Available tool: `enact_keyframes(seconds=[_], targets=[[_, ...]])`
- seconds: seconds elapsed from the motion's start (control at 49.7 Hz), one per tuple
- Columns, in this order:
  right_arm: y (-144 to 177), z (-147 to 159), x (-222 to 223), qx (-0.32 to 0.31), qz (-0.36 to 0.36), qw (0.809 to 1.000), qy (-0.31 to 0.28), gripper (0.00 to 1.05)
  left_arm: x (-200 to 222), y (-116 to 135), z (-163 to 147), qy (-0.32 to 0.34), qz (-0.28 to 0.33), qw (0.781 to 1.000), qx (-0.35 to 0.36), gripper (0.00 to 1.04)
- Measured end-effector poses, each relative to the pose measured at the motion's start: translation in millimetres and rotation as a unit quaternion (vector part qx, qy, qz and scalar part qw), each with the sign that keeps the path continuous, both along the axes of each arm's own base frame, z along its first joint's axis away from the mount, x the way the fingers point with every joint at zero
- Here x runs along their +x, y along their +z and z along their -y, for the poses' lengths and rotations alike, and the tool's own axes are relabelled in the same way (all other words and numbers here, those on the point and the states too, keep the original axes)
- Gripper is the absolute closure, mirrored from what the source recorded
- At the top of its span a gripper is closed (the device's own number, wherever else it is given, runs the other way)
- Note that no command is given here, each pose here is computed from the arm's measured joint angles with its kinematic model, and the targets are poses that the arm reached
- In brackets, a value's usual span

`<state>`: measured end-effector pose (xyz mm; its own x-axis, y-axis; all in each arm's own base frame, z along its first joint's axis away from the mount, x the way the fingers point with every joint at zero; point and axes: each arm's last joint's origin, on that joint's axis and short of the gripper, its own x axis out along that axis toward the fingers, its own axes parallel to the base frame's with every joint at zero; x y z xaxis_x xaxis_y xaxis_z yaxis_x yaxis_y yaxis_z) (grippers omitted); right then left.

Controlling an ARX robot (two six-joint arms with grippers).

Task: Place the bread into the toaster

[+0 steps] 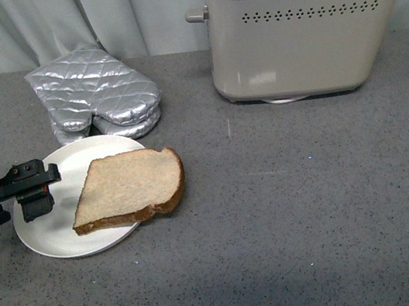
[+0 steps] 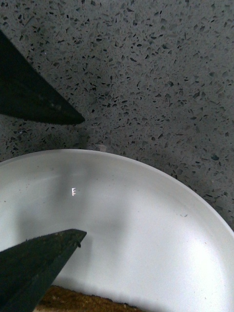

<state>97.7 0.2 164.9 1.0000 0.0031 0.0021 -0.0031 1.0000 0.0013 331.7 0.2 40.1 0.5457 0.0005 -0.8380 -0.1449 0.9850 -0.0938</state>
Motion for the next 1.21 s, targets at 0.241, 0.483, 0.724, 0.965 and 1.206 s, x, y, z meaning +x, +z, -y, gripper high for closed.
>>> enact_keyframes(seconds=[0.241, 0.483, 0.724, 0.965, 1.206], targets=[[0.0, 0.0, 0.0, 0.000, 0.000, 1.000, 0.000, 0.10, 2.9, -3.3, 2.0, -0.001, -0.004, 1.000, -0.012, 0.79], [0.0, 0.0, 0.0, 0.000, 0.000, 1.000, 0.000, 0.10, 0.1, 4.0, 3.1, -0.008, 0.001, 0.998, -0.056, 1.01], [0.0, 0.0, 0.0, 0.000, 0.000, 1.000, 0.000, 0.10, -17.0, 17.7, 15.1, -0.020, 0.000, 0.992, -0.124, 1.02], [0.0, 0.0, 0.0, 0.000, 0.000, 1.000, 0.000, 0.10, -24.2, 30.9, 45.4, -0.043, 0.005, 0.984, -0.171, 1.02], [0.0, 0.0, 0.0, 0.000, 0.000, 1.000, 0.000, 0.10, -7.1, 30.7, 125.4, -0.095, 0.002, 0.980, -0.176, 1.02]])
